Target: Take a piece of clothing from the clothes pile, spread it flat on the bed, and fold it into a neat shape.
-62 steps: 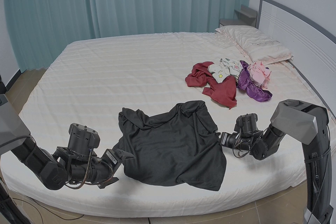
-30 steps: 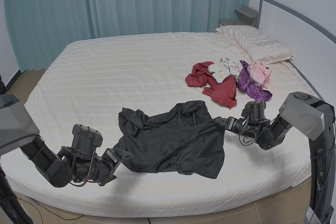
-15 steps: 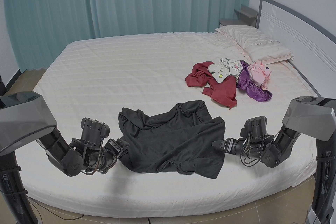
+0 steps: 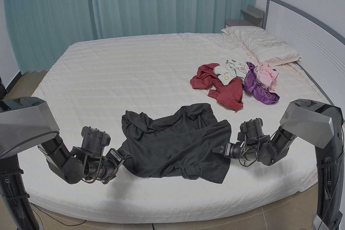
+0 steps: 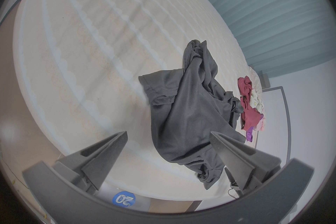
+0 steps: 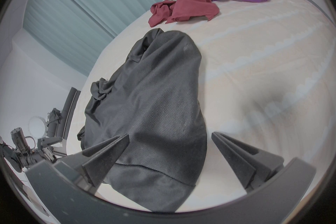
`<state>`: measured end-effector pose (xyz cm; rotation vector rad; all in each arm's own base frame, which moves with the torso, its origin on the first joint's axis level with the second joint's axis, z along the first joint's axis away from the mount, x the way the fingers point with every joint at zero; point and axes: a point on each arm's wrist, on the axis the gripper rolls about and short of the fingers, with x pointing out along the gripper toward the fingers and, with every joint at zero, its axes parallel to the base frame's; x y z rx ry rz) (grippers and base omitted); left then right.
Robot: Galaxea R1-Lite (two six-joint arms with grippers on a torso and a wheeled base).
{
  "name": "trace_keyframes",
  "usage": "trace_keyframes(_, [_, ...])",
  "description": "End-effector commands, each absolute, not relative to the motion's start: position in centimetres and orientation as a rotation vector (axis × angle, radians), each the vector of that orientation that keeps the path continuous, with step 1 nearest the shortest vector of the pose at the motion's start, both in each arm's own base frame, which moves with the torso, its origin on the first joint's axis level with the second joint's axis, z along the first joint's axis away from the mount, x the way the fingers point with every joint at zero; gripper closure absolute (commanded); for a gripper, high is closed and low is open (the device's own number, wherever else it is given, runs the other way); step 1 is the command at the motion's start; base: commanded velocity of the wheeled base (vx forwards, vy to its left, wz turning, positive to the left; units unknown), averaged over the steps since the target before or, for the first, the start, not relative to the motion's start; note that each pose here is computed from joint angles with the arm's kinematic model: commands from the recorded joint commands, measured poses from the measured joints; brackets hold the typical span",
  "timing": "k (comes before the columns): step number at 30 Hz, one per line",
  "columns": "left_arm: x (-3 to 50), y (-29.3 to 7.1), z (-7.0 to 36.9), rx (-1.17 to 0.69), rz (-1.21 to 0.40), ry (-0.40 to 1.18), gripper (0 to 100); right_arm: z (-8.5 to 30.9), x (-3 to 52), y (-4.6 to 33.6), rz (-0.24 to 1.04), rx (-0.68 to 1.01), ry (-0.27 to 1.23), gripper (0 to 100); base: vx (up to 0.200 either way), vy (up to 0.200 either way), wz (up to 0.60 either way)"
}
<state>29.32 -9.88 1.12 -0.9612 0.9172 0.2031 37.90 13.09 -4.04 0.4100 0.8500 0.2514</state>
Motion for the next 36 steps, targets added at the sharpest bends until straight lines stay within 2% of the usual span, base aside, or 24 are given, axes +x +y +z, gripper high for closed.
trace_keyframes(1, [29.1, -9.7, 1.1, -0.971, 0.206, 0.915, 0, -5.4, 39.5, 12.9, 0.239, 0.407, 0.843, 100, 0.000, 0.000, 0.00])
trace_keyframes(5, [29.0, -9.6, 1.1, -0.972, 0.208, 0.916, 0, -4.9, 40.5, 12.9, 0.241, 0.418, 0.801, 100, 0.000, 0.000, 0.00])
trace_keyframes(9, [28.7, -9.6, 1.0, -0.972, 0.208, 0.928, 0, -1.3, 43.7, 12.6, 0.187, 0.480, 0.623, 100, 0.000, 0.000, 0.00])
trace_keyframes(10, [28.7, -9.6, 1.0, -0.972, 0.208, 0.928, 0, -1.3, 43.7, 12.6, 0.187, 0.480, 0.623, 100, 0.000, 0.000, 0.00])
trace_keyframes(12, [28.6, -9.5, 1.0, -0.978, 0.199, 0.939, 0, 1.9, 44.3, 12.7, 0.176, 0.525, 0.528, 100, 0.000, 0.000, 0.00])
trace_keyframes(18, [28.5, -9.4, 1.0, -0.987, 0.186, 0.932, 0, 5.3, 44.0, 12.0, 0.178, 0.542, 0.459, 100, 0.000, 0.000, 0.00])
trace_keyframes(21, [28.4, -9.3, 1.0, -0.990, 0.183, 0.929, 0, 5.5, 44.1, 11.8, 0.175, 0.542, 0.451, 100, 0.000, 0.000, 0.00])
trace_keyframes(22, [28.4, -9.3, 1.0, -0.991, 0.181, 0.926, 0, 5.5, 44.2, 11.8, 0.175, 0.542, 0.451, 0, 0.000, 0.000, 0.00])
trace_keyframes(30, [27.9, -9.0, 0.8, -0.996, 0.177, 0.910, 0, 4.5, 46.4, 10.4, 0.141, 0.557, 0.447, 0, 0.000, 0.000, 0.00])
trace_keyframes(33, [27.9, -9.0, 0.8, -0.997, 0.171, 0.902, 0, 5.0, 43.9, 10.4, 0.174, 0.581, 0.515, 0, 0.000, 0.000, 0.00])
trace_keyframes(36, [27.8, -9.0, 0.7, -0.997, 0.172, 0.903, 0, 3.4, 40.5, 11.6, 0.253, 0.586, 0.661, 0, 0.000, 0.000, 0.00])
